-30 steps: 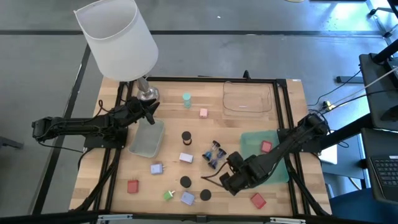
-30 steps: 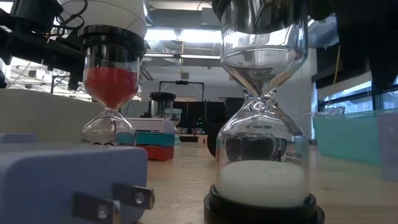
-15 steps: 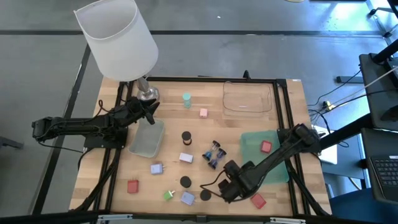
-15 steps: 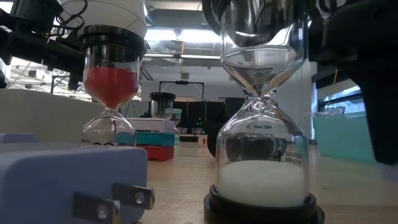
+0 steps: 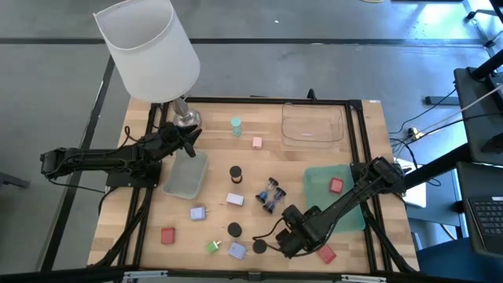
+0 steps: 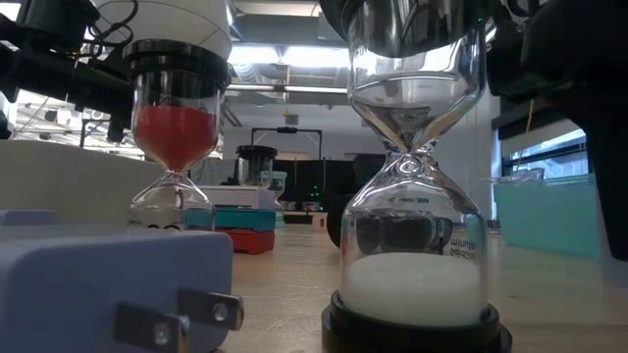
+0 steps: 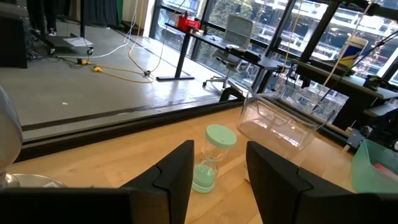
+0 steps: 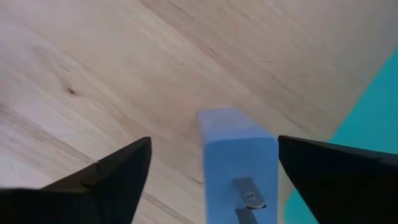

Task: Pick & Place Office items
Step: Put the right blue charger adapter into the green bin

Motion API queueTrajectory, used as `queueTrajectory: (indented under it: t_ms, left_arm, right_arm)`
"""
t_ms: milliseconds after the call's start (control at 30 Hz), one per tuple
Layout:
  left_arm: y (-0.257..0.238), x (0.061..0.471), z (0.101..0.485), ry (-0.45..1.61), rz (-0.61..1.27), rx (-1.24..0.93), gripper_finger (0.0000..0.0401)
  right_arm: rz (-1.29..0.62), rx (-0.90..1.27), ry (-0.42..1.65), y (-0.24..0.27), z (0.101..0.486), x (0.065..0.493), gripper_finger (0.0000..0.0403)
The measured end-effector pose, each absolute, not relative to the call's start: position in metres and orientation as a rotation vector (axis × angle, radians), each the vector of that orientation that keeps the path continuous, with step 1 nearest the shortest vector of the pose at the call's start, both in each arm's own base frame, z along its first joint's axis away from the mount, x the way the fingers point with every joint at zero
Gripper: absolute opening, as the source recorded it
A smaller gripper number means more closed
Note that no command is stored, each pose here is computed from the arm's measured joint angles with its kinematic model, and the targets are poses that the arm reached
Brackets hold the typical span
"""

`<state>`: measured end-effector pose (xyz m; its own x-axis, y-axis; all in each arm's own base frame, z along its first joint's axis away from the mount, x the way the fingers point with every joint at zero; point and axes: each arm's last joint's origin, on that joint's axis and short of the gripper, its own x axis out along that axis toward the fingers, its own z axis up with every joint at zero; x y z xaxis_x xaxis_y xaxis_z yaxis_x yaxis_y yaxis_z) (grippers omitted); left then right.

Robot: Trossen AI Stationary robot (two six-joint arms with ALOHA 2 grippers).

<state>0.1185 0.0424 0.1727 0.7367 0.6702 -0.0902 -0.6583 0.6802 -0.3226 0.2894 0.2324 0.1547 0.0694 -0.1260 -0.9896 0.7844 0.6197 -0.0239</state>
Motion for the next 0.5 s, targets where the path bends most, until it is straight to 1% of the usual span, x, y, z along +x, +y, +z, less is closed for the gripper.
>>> queueTrajectory:
  t_ms: [133,400,467,500]
  left_arm:
    - [0.042,0.118,0.173,-0.037,0.746,-0.348,0.0143]
    - [0.042,0.118,0.173,-0.037,0.746,-0.348,0.0143]
    - [0.042,0.118,0.173,-0.037,0.746,-0.348,0.0143]
    - [0.042,0.118,0.173,-0.037,0.746,-0.348,0.0143]
  right_arm:
    - [-0.756,0.618,1.328,0.232,0.155,0.289,0.0282]
    - [-0.732,0.61,1.333,0.234,0.156,0.288,0.015]
    - [-0.716,0.609,1.316,0.236,0.161,0.286,0.0124]
    - [-0.708,0.605,1.3,0.237,0.165,0.285,0.0118]
